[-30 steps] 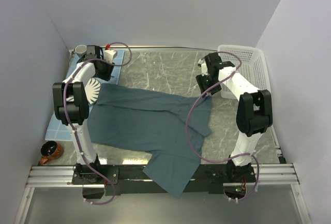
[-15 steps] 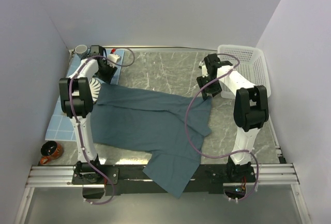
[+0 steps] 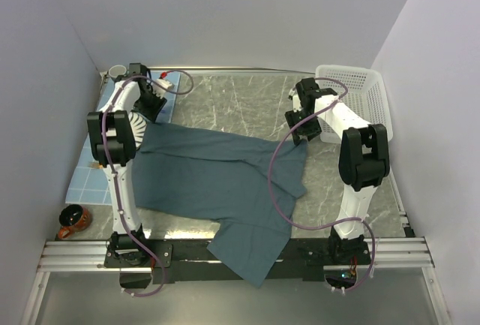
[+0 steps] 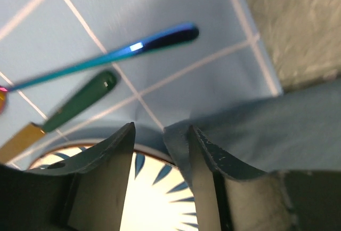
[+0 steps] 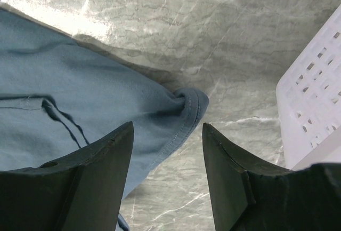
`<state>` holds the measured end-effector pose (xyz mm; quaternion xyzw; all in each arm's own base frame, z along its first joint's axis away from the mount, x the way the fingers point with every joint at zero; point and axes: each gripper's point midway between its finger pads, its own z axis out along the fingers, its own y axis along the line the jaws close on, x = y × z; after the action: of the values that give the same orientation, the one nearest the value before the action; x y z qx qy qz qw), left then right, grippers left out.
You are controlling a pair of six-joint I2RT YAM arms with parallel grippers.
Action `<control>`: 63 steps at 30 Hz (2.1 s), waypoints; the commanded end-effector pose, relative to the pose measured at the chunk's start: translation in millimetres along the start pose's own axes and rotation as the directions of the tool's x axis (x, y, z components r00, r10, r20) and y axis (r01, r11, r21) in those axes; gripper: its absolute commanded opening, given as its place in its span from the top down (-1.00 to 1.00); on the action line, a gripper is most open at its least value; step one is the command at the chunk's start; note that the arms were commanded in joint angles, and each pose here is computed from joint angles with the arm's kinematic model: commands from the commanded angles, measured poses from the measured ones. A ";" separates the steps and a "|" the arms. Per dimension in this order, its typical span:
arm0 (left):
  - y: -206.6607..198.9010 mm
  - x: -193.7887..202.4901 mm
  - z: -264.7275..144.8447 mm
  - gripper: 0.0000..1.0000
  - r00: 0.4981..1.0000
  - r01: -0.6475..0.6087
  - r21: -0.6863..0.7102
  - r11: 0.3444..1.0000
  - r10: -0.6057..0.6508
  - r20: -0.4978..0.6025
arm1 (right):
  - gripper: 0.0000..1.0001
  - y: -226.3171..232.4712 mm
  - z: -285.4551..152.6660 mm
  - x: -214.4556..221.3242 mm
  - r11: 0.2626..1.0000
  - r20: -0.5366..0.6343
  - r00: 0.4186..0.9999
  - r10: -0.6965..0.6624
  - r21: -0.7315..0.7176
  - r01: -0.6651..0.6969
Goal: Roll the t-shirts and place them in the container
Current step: Fold the T-shirt at the center of the board.
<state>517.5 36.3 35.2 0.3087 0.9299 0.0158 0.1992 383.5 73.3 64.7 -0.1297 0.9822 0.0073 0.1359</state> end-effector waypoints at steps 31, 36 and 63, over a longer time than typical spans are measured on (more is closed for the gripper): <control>-32.6 27.3 5.7 0.71 0.987 -0.039 0.207 0.978 0.070 -0.142 | -0.24 -5.1 0.8 -5.1 1.000 -0.005 1.000 -0.003 0.020 0.003; -29.1 12.3 -1.1 0.98 0.993 -0.037 0.176 0.984 0.056 -0.105 | -0.22 -14.6 -3.4 -8.1 0.998 0.010 1.000 -0.002 0.061 0.001; -9.5 -37.7 -117.2 0.99 0.989 0.001 -0.074 0.997 0.010 0.145 | -0.18 -16.0 13.4 -38.8 0.982 0.029 0.987 0.159 -0.107 -0.155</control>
<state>493.4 19.7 143.3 0.3100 0.9125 0.0174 0.2664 414.8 49.9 57.9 -0.0643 0.9877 0.0323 0.1387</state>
